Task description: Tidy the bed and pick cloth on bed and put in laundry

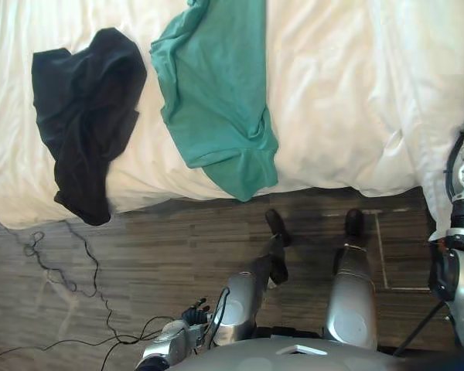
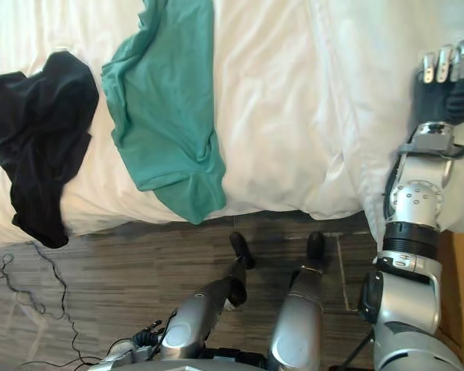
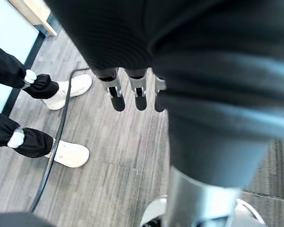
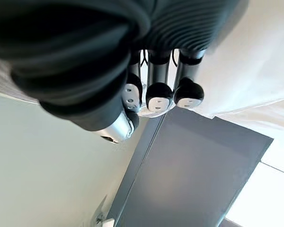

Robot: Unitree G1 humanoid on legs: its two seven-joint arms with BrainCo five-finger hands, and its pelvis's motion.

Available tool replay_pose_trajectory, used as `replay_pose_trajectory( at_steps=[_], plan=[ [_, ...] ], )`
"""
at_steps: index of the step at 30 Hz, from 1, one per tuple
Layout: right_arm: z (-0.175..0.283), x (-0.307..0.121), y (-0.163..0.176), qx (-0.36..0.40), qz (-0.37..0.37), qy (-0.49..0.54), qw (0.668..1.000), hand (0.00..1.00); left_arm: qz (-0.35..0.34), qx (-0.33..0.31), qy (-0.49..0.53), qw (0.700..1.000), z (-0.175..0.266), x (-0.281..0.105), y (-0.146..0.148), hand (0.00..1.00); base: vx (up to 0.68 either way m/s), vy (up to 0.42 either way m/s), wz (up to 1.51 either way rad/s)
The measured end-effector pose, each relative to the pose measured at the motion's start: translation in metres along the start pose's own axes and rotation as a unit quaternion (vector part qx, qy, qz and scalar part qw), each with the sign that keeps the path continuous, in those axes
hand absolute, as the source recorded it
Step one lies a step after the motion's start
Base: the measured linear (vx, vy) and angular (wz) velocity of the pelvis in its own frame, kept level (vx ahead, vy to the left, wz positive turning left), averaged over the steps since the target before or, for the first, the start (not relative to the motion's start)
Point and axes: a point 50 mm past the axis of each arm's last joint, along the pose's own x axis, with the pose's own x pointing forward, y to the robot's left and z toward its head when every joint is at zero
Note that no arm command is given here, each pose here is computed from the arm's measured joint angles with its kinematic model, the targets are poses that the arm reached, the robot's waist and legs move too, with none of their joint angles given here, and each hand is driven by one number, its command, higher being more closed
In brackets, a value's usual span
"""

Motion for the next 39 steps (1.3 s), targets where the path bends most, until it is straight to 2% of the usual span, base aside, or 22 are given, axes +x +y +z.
replay_pose_trajectory(
  at_steps=[3, 7, 10, 11, 14, 15, 17, 19, 22, 24, 25, 27, 29, 35, 39],
  plan=[
    [0.014, -0.04, -0.017, -0.005, -0.047, -0.024, 0.999, 1.0, -0.009, -0.002, 0.002, 1.0, 0.0, 0.0, 0.0, 0.0, 0.07, -0.062, 0.07],
    [0.018, -0.118, -0.043, 0.013, -0.157, -0.07, 0.985, 1.0, -0.016, -0.033, -0.007, 0.999, -0.006, -0.002, 0.001, 0.0, 0.08, -0.057, -0.14],
    [0.005, -0.209, -0.06, 0.016, -0.3, -0.047, 0.953, 1.0, -0.009, -0.066, -0.02, 0.998, -0.012, -0.004, 0.001, 0.0, 0.1, -0.066, -0.27],
    [-0.004, -0.244, -0.057, 0.018, -0.345, -0.027, 0.938, 1.0, -0.002, -0.075, -0.026, 0.997, -0.015, -0.005, 0.003, 0.0, 0.1, -0.076, -0.28],
    [-0.016, -0.313, -0.04, 0.011, -0.425, 0.043, 0.904, 1.0, 0.012, -0.1, -0.027, 0.995, -0.021, -0.006, 0.004, 0.0, 0.08, -0.074, -0.19],
    [-0.018, -0.324, -0.036, 0.007, -0.439, 0.061, 0.896, 0.0, 0.018, -0.106, -0.025, 0.994, -0.024, -0.006, 0.006, 0.0, 0.09, -0.068, 0.04],
    [-0.026, -0.361, -0.026, 0.0, -0.486, 0.123, 0.865, 0.0, 0.038, -0.12, -0.01, 0.992, -0.035, -0.009, 0.012, 0.0, 0.13, -0.062, 0.15],
    [-0.036, -0.404, -0.009, -0.008, -0.549, 0.194, 0.813, 0.0, 0.059, -0.114, 0.006, 0.992, -0.044, -0.012, 0.018, 0.0, 0.22, -0.08, 0.12],
    [-0.045, -0.439, 0.008, -0.021, -0.598, 0.272, 0.754, 0.0, 0.083, -0.123, 0.023, 0.989, -0.057, -0.02, 0.034, 0.0, 0.19, -0.053, 0.11],
    [-0.046, -0.449, 0.012, -0.05, -0.602, 0.337, 0.722, 0.0, 0.09, -0.118, 0.04, 0.988, -0.063, -0.022, 0.038, 0.0, 0.17, -0.027, 0.12],
    [-0.048, -0.457, 0.015, -0.078, -0.593, 0.406, 0.691, 0.0, 0.094, -0.116, 0.053, 0.987, -0.067, -0.024, 0.039, 0.0, 0.15, -0.013, 0.07],
    [-0.051, -0.464, 0.019, -0.099, -0.579, 0.465, 0.662, 0.0, 0.101, -0.104, 0.067, 0.987, -0.069, -0.024, 0.04, 0.0, 0.09, -0.008, 0.07],
    [-0.06, -0.477, 0.026, -0.115, -0.55, 0.551, 0.617, 0.0, 0.108, -0.086, 0.081, 0.987, -0.07, -0.024, 0.039, 0.0, 0.03, -0.017, 0.17],
    [-0.066, -0.476, 0.016, -0.135, -0.495, 0.645, 0.566, 0.0, 0.116, -0.015, 0.113, 0.987, -0.067, -0.023, 0.041, 0.0, 0.0, -0.018, 0.16],
    [-0.074, -0.475, 0.014, -0.127, -0.479, 0.666, 0.559, 0.0, 0.121, 0.003, 0.12, 0.985, -0.067, -0.023, 0.043, 0.0, 0.01, 0.012, -0.08]
  ],
)
